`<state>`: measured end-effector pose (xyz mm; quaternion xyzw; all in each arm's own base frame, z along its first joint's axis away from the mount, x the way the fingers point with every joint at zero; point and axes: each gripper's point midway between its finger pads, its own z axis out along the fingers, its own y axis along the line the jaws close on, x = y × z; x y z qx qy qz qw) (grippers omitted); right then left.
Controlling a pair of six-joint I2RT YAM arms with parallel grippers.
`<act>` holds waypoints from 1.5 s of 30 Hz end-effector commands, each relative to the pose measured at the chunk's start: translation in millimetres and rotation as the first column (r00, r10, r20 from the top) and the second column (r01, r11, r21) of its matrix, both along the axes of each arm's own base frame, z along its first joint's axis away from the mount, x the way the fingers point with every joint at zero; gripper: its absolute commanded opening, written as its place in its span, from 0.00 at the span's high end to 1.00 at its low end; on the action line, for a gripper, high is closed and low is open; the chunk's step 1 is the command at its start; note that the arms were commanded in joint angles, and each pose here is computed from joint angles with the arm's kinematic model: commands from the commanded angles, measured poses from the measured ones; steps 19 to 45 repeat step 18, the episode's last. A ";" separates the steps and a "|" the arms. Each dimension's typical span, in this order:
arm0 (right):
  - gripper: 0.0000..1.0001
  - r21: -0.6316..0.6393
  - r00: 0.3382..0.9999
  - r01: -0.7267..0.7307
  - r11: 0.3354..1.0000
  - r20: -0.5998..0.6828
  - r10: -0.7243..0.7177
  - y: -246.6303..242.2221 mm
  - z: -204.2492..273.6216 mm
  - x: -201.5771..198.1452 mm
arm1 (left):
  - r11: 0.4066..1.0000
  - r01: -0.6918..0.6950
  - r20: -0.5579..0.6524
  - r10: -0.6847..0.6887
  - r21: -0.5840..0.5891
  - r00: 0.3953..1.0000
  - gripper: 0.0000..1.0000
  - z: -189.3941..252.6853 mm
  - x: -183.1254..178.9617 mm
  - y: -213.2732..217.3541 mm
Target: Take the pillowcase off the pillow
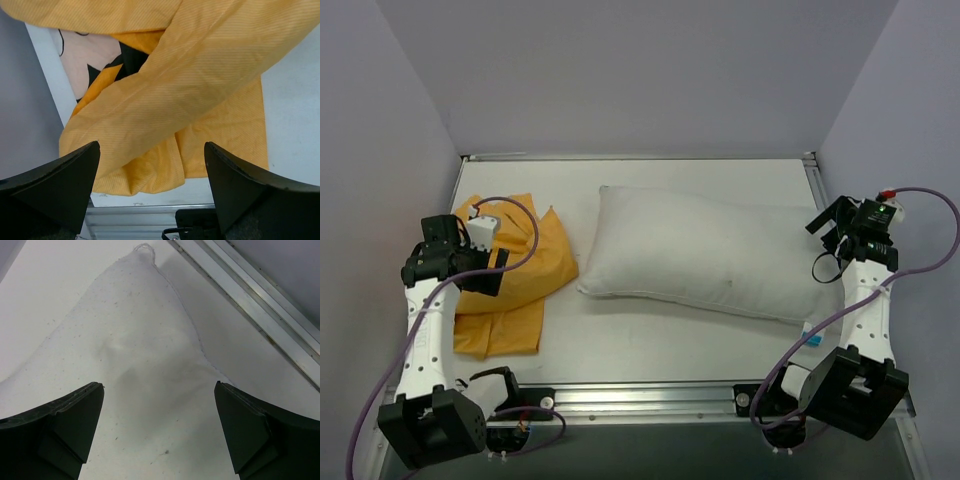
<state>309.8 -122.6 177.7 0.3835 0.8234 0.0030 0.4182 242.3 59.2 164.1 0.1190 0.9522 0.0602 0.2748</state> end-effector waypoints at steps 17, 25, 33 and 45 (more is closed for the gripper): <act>0.03 0.040 0.994 -0.108 0.993 -0.009 0.109 22.1 -1.3 -2.3 | 0.978 -0.175 0.053 0.170 0.113 0.984 0.06 -18.5 -33.7 22.8; 0.02 0.042 0.994 -0.113 0.993 0.001 0.113 23.3 0.4 -1.6 | 0.978 -0.175 0.053 0.170 0.113 0.984 0.06 -19.0 -34.4 22.6; 0.02 0.042 0.994 -0.113 0.993 0.001 0.113 23.3 0.4 -1.6 | 0.978 -0.175 0.053 0.170 0.113 0.984 0.06 -19.0 -34.4 22.6; 0.02 0.042 0.994 -0.113 0.993 0.001 0.113 23.3 0.4 -1.6 | 0.978 -0.175 0.053 0.170 0.113 0.984 0.06 -19.0 -34.4 22.6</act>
